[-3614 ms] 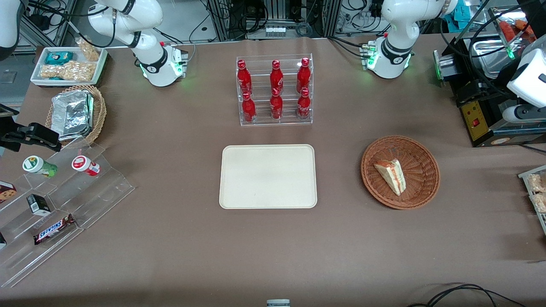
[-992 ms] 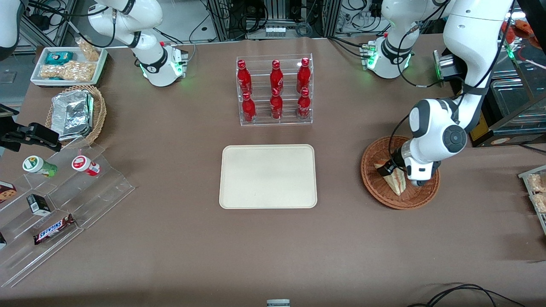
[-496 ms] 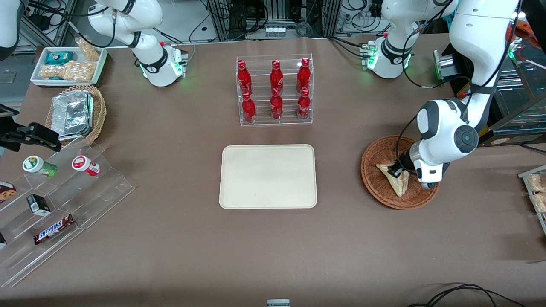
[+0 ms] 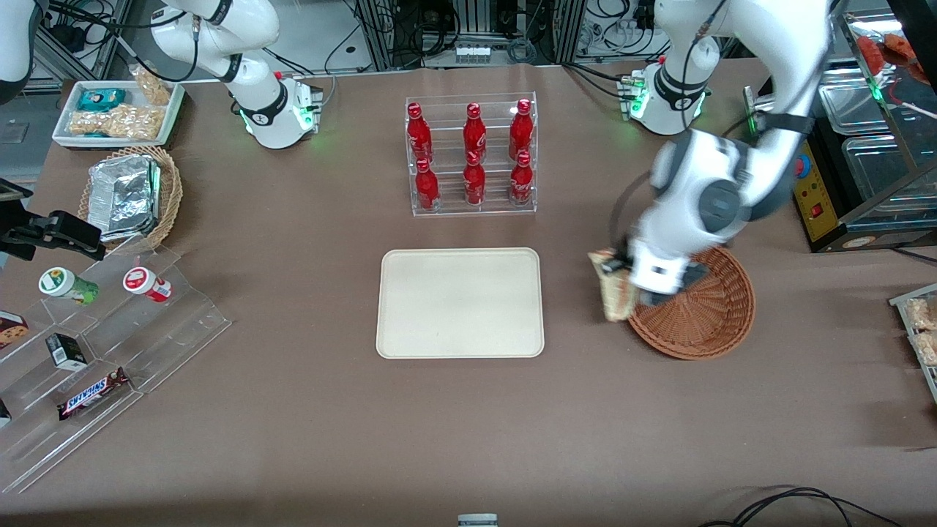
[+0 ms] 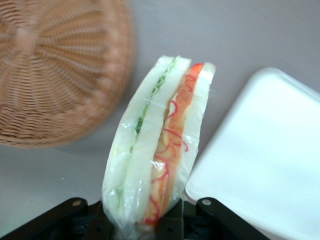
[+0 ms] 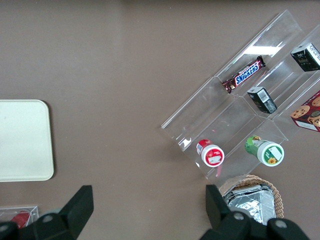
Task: Place sandwich from basket to tray
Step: 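Carry the sandwich with the left gripper over to the cream tray, then lower the sandwich onto the tray and open the left gripper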
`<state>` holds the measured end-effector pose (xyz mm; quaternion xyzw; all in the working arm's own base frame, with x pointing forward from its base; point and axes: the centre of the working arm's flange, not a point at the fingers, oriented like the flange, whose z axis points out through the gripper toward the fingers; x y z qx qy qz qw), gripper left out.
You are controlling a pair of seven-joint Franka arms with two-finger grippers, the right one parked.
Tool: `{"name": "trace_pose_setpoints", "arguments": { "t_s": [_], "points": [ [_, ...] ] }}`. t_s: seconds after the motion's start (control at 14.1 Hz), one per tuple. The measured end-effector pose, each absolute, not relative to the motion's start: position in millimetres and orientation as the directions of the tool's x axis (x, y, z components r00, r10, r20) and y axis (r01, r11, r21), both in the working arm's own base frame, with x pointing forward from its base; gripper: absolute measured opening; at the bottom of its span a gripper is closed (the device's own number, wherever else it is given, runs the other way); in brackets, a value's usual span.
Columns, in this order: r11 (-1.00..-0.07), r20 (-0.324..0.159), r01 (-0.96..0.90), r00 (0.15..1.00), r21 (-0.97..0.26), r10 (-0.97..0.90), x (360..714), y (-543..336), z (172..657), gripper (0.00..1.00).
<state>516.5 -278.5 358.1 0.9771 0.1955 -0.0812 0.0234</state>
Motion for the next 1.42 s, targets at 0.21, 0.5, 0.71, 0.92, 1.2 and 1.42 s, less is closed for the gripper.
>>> {"name": "trace_pose_setpoints", "arguments": {
  "t_s": [0.21, 0.5, 0.71, 0.92, 1.2, 1.42],
  "points": [
    [-0.978, -0.117, 0.208, 0.971, -0.020, 0.209, 482, -382, 347, 0.16],
    [-0.987, -0.069, 0.150, 0.986, -0.052, 0.154, 464, -490, 300, 0.16],
    [-0.978, -0.012, 0.175, 0.984, -0.109, 0.178, 467, -532, 255, 0.16],
    [-0.977, -0.001, 0.188, 0.982, -0.105, 0.189, 483, -550, 233, 0.18],
    [-0.975, 0.011, 0.212, 0.977, -0.068, 0.212, 501, -562, 234, 0.25],
    [-0.972, 0.016, 0.225, 0.974, -0.064, 0.224, 502, -566, 231, 0.37]
  ]
}}
